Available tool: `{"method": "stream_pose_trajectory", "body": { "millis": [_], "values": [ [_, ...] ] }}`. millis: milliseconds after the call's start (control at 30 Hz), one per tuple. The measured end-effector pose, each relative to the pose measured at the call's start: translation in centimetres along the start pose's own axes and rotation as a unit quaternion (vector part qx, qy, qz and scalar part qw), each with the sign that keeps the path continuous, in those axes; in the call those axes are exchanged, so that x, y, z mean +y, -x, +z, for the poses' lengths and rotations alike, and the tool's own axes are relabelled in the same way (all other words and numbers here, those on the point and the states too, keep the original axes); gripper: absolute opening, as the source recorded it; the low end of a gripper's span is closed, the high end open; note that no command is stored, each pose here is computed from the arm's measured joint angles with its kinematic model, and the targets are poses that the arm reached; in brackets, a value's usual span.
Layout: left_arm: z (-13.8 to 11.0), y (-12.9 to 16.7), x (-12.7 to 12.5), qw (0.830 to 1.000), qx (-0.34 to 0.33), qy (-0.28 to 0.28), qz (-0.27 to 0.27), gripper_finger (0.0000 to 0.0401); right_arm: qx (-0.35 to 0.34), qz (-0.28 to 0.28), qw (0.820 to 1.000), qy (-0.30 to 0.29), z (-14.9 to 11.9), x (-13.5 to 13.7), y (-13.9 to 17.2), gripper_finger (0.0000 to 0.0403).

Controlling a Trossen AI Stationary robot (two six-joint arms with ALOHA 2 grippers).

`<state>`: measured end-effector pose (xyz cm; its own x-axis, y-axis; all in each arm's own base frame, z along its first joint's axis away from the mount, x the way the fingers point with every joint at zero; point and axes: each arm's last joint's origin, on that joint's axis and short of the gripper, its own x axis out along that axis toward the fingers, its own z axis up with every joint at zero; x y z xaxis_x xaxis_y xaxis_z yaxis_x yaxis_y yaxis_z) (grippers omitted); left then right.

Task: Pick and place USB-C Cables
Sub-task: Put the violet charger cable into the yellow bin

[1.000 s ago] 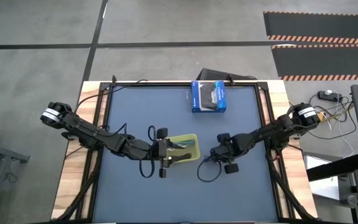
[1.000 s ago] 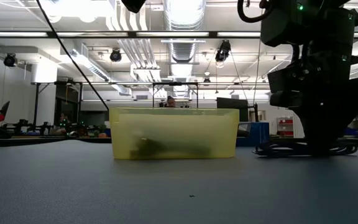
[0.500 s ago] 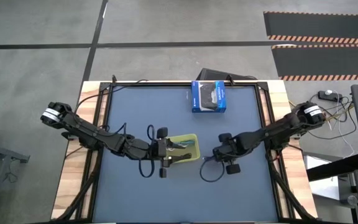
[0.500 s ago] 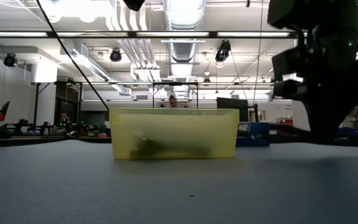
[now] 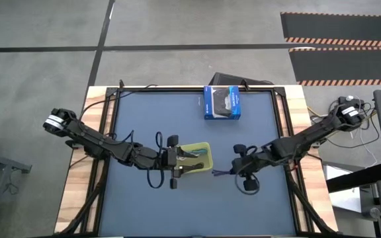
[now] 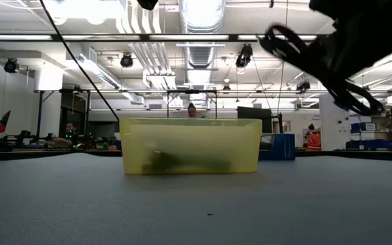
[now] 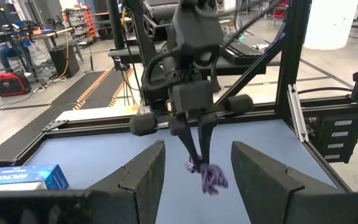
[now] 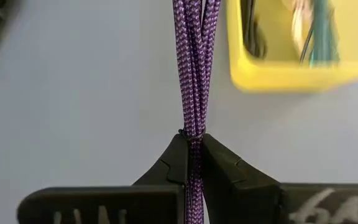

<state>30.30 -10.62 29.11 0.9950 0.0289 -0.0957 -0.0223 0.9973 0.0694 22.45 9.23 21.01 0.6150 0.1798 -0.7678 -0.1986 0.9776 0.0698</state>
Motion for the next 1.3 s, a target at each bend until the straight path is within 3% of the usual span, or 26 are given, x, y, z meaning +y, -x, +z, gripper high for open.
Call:
{"method": "stream_pose_trajectory", "body": {
  "millis": [233, 433, 567, 967, 1300],
  "values": [
    [0.3, 0.0, 0.0, 1.000, -0.016, 0.005, 0.000, 0.0169, -0.157, 0.003, 0.987, 0.036, 0.0, 0.0, -0.1, 0.0013],
    [0.3, -0.1, -0.1, 1.000, -0.024, 0.009, 0.001, 0.0169, -0.299, -0.003, 0.952, 0.072, 0.7, -0.1, -0.5, 0.0013],
    [0.1, -0.6, -0.3, 0.999, -0.038, 0.013, 0.001, 0.0169, -0.358, -0.010, 0.930, 0.077, 1.2, -0.3, -0.6, 0.0013],
    [-1.1, -2.5, -0.9, 0.996, -0.080, 0.028, 0.005, 0.0169, -0.437, -0.022, 0.897, 0.064, 2.5, -1.0, -0.2, 0.0013],
    [-2.2, -4.1, -1.0, 0.990, -0.131, 0.049, 0.014, 0.0169, -0.446, -0.026, 0.893, 0.063, 2.7, -1.2, -0.1, 0.0013]
  ]
}}
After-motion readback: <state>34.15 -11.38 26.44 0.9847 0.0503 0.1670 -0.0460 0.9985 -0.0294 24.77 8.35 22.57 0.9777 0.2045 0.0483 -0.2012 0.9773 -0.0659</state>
